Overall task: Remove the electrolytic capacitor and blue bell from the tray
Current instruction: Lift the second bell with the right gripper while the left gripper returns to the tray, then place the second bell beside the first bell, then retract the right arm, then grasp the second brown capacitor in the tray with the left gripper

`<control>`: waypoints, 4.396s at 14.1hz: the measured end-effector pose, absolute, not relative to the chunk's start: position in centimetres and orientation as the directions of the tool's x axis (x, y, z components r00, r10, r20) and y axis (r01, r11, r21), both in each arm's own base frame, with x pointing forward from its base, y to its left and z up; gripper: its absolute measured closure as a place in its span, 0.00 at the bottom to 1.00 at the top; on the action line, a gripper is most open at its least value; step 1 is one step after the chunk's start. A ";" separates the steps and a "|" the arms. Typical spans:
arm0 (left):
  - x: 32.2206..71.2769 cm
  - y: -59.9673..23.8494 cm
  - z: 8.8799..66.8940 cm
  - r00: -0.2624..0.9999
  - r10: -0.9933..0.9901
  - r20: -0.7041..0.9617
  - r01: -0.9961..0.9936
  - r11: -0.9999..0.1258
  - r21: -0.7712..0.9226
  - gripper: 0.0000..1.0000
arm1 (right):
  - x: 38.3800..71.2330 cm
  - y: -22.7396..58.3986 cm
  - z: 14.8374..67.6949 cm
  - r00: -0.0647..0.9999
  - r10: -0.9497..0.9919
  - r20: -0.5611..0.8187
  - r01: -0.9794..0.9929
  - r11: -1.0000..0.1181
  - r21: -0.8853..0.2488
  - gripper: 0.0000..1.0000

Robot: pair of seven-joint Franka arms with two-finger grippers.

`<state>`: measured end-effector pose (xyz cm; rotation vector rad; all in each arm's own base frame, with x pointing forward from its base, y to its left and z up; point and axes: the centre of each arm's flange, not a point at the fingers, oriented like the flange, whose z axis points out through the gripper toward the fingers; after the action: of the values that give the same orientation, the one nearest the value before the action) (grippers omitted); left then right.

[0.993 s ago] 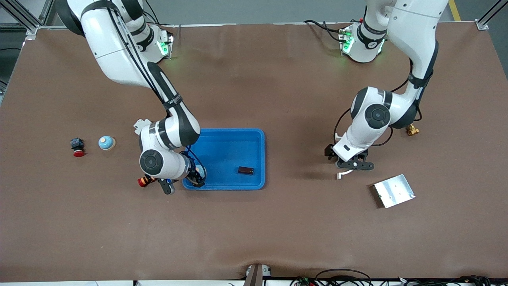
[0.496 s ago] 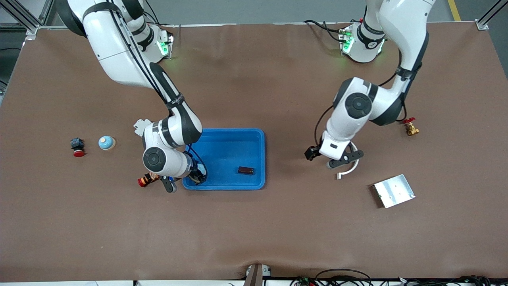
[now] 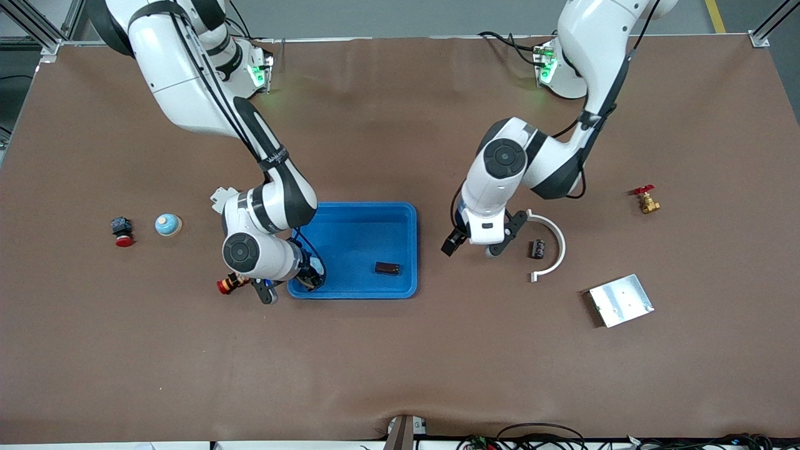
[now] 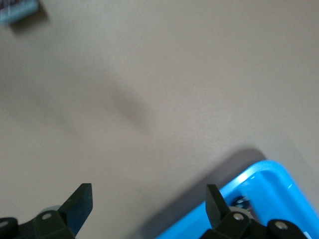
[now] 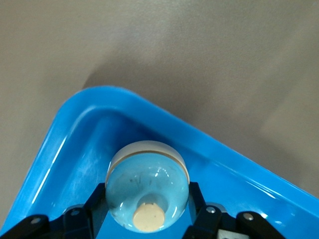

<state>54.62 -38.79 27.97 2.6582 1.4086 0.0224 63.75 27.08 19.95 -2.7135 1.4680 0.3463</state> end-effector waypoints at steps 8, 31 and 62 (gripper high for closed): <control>57.9 -44.2 26.0 0.230 0.970 -0.078 0.972 -0.227 0.055 0.00 | 65.8 17.4 26.8 0.761 -0.577 -0.297 -0.596 -0.803 0.033 0.31; 57.1 -53.0 20.6 0.200 0.977 -0.077 0.965 -0.183 0.185 0.00 | 63.7 -2.7 21.6 0.957 -0.216 -0.194 -0.228 -0.973 -0.045 0.00; 56.1 -54.9 18.3 0.287 0.958 -0.005 0.950 -0.284 0.131 0.67 | 56.1 -5.2 61.7 0.990 -0.133 -0.057 -0.131 -0.991 0.031 0.00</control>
<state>56.13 -54.91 18.29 2.4311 1.8106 0.1124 56.08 -5.24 61.72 -3.1601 0.2097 0.0929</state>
